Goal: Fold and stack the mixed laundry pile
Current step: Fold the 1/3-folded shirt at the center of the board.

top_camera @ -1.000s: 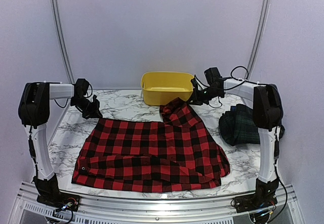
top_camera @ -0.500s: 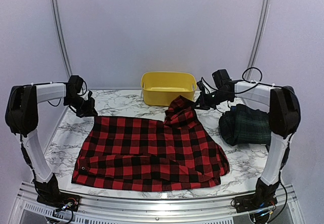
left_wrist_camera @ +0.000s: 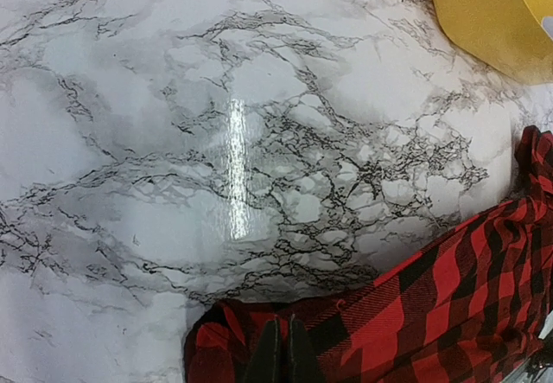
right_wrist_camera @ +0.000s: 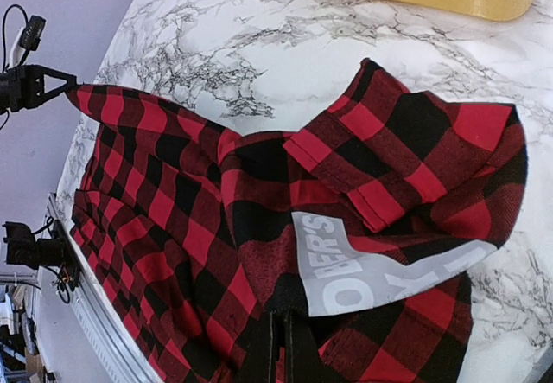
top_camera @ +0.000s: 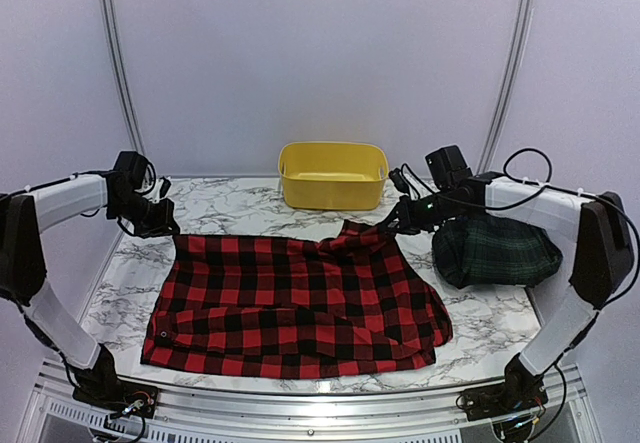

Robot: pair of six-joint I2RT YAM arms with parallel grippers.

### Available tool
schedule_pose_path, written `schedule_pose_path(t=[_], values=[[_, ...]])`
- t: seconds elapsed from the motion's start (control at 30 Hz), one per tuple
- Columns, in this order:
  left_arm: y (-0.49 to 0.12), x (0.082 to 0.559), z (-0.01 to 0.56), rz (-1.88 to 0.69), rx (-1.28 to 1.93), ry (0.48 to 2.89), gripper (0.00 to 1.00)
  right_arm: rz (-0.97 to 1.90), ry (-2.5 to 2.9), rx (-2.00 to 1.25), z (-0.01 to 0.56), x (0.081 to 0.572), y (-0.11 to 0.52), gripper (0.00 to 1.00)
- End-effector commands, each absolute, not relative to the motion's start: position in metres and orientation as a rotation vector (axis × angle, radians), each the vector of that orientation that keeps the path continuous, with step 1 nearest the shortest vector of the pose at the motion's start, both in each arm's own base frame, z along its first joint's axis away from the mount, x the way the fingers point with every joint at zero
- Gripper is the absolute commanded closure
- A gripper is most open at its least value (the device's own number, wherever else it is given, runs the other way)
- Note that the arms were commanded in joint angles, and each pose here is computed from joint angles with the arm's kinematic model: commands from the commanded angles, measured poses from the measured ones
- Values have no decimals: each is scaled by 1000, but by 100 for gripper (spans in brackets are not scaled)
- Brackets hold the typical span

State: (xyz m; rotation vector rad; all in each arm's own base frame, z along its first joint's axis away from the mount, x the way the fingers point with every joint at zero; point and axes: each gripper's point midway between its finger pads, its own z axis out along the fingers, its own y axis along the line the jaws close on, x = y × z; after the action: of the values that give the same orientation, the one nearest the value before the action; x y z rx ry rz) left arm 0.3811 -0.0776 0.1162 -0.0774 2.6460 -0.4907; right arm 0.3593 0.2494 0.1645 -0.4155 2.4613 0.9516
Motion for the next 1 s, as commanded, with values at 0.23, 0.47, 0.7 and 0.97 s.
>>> schedule_pose_path(t=[0.23,0.47,0.7,0.97], values=[[-51,335,112,-275,-6,2638,100,913,2452,-391,172,311,229,100],[-46,319,114,-185,51,2610,99,916,2480,-374,158,283,222,100],[-56,309,121,-230,99,2576,84,963,2485,-408,153,255,226,100],[-60,317,156,-287,21,2438,36,920,2479,-385,150,272,229,100]])
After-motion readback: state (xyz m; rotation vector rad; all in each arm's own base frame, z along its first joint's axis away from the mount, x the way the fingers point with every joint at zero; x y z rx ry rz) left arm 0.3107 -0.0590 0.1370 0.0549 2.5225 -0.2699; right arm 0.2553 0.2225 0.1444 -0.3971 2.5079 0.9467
